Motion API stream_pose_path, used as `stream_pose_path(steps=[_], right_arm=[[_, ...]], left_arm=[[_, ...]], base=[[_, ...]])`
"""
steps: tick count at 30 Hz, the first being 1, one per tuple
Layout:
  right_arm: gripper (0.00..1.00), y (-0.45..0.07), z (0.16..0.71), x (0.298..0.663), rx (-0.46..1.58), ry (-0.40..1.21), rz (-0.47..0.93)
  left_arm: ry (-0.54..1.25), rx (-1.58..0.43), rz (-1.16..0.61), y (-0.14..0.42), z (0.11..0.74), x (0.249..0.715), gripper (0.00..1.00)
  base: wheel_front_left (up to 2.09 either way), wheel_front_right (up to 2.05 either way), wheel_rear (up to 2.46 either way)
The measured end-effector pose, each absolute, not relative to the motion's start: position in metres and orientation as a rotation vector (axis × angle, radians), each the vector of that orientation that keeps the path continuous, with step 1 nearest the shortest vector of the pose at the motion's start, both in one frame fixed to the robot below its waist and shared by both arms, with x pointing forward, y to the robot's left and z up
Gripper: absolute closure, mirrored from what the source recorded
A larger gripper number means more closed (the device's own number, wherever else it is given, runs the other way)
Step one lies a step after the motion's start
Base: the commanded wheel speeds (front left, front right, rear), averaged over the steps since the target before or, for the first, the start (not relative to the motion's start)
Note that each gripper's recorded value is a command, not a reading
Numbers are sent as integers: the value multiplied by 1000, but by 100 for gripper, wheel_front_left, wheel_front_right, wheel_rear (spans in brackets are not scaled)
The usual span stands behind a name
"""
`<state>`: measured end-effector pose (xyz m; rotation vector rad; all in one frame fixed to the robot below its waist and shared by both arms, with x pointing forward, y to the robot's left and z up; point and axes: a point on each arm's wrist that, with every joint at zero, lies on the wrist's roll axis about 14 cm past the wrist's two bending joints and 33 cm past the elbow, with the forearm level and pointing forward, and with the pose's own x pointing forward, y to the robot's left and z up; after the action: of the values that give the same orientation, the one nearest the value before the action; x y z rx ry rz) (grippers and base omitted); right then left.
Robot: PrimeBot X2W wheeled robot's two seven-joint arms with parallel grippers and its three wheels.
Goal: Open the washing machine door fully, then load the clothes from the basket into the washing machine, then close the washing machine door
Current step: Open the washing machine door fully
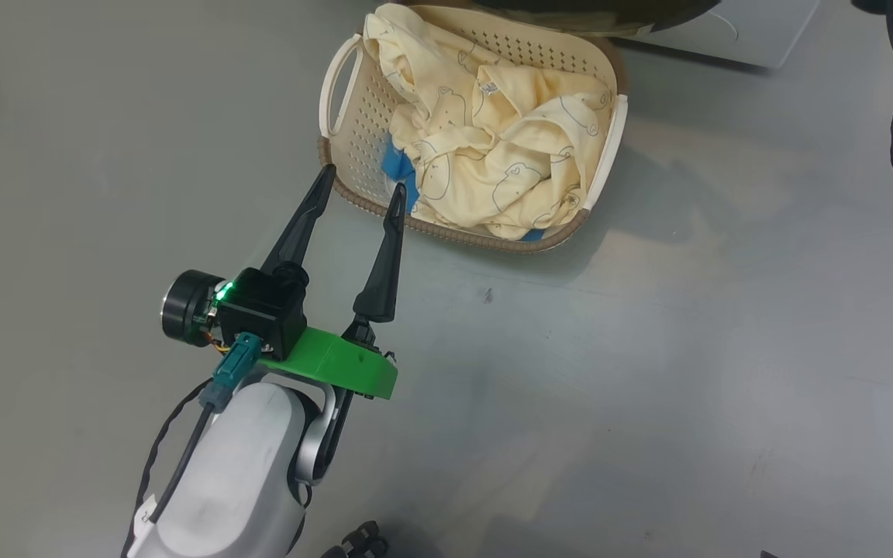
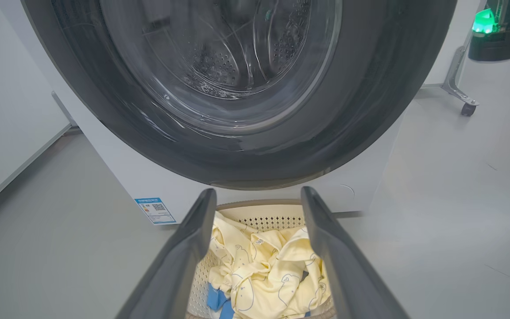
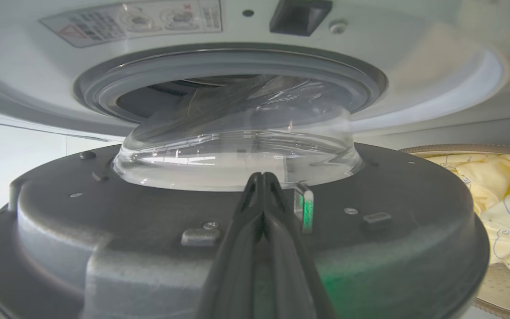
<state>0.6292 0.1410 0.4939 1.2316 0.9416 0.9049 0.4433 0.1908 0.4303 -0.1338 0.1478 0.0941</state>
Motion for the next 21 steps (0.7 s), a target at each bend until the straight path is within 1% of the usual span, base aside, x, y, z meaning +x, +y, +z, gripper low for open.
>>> stream_pose_path(steps=[12,21], right_arm=[[100,149,496,584,1238,1012,1000],[100,151,500,553,1245,1046,1038]], left_arm=[[121,-139,94,190,443,439,0],[105,-141,91,187,452,430,0]], base=[[0,0,0],[0,0,0]])
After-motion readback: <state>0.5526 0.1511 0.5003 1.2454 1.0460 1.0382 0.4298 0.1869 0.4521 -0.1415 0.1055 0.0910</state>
